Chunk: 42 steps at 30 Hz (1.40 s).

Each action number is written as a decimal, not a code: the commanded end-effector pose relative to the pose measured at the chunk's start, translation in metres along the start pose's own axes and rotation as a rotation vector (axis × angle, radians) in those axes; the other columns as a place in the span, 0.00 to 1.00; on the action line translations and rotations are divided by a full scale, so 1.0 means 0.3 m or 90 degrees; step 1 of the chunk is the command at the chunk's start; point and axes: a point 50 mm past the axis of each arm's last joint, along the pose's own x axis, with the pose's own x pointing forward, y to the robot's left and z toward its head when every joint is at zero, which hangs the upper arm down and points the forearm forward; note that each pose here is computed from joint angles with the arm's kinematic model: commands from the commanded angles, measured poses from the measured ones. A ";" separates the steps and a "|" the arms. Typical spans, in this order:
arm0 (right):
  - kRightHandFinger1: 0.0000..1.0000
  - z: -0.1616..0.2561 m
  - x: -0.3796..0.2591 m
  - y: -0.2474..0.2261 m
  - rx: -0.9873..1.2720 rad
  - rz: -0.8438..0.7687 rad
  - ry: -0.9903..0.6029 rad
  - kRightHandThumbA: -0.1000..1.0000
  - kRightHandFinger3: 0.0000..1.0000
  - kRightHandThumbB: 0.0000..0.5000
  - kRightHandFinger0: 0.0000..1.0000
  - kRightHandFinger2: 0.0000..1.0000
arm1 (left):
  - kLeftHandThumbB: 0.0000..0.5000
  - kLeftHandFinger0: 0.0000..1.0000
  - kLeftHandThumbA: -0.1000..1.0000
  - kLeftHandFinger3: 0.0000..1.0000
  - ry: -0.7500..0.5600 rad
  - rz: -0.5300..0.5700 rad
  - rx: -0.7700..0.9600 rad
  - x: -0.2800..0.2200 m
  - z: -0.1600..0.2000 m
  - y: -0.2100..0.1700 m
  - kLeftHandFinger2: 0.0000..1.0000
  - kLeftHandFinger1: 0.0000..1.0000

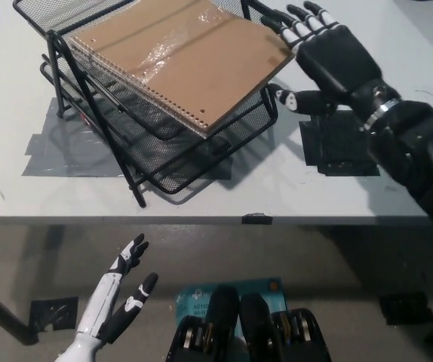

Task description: A person hands a notebook to the robot and the robot grabs it with its right hand and places it in the file tray kept in the centre of the desk infront of it.

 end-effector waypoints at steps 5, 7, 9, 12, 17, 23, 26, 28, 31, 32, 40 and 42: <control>1.00 0.206 -0.656 -1.410 0.072 0.244 -0.208 0.67 1.00 1.00 1.00 1.00 | 0.68 1.00 0.89 1.00 -0.071 -0.029 0.048 0.115 0.115 0.067 1.00 1.00; 1.00 0.197 -0.698 -1.428 0.053 0.218 -0.185 0.66 1.00 1.00 1.00 1.00 | 0.68 1.00 0.88 1.00 -0.072 -0.030 0.042 0.115 0.113 0.065 1.00 1.00; 1.00 0.189 -0.744 -1.441 0.043 0.194 -0.165 0.55 1.00 1.00 1.00 1.00 | 0.68 1.00 0.87 1.00 -0.072 -0.030 0.039 0.113 0.113 0.062 1.00 1.00; 1.00 0.184 -0.791 -1.443 0.049 0.170 -0.153 0.54 1.00 1.00 1.00 1.00 | 0.67 1.00 0.87 1.00 -0.073 -0.031 0.040 0.111 0.113 0.062 1.00 1.00; 1.00 0.242 -0.935 -1.386 0.116 0.049 -0.132 0.73 1.00 1.00 1.00 1.00 | 0.68 1.00 0.87 1.00 -0.066 -0.035 0.039 0.099 0.109 0.060 1.00 1.00; 1.00 0.195 -0.977 -0.950 0.294 -0.178 -0.307 0.92 1.00 1.00 1.00 1.00 | 0.68 1.00 0.87 1.00 -0.060 -0.031 0.038 0.079 0.101 0.052 1.00 1.00; 1.00 0.230 -0.983 -0.608 0.417 -0.186 -0.297 0.80 1.00 1.00 1.00 1.00 | 0.69 1.00 0.87 1.00 -0.057 -0.029 0.029 0.062 0.094 0.046 1.00 1.00; 1.00 0.298 -0.977 -0.450 0.472 -0.186 -0.244 0.80 1.00 0.98 1.00 1.00 | 0.69 1.00 0.86 1.00 -0.055 -0.026 0.020 0.055 0.091 0.037 1.00 1.00; 1.00 0.419 -0.946 -0.280 0.556 -0.158 -0.127 0.78 1.00 0.89 1.00 1.00 | 0.68 1.00 0.88 1.00 -0.053 -0.018 0.017 0.032 0.078 0.031 1.00 1.00; 1.00 0.452 -0.946 -0.240 0.596 -0.150 -0.083 0.79 1.00 0.86 1.00 1.00 | 0.68 1.00 0.88 1.00 -0.053 -0.017 0.012 0.020 0.074 0.025 1.00 1.00; 1.00 0.471 -0.898 0.196 0.695 -0.093 0.112 0.95 1.00 0.65 1.00 1.00 | 0.65 1.00 0.96 1.00 -0.059 -0.005 -0.001 -0.041 0.057 0.017 1.00 1.00; 1.00 0.487 -0.891 0.318 0.702 -0.046 0.160 0.96 1.00 0.63 1.00 1.00 | 0.67 1.00 0.98 1.00 -0.057 -0.001 -0.009 -0.057 0.048 0.015 1.00 1.00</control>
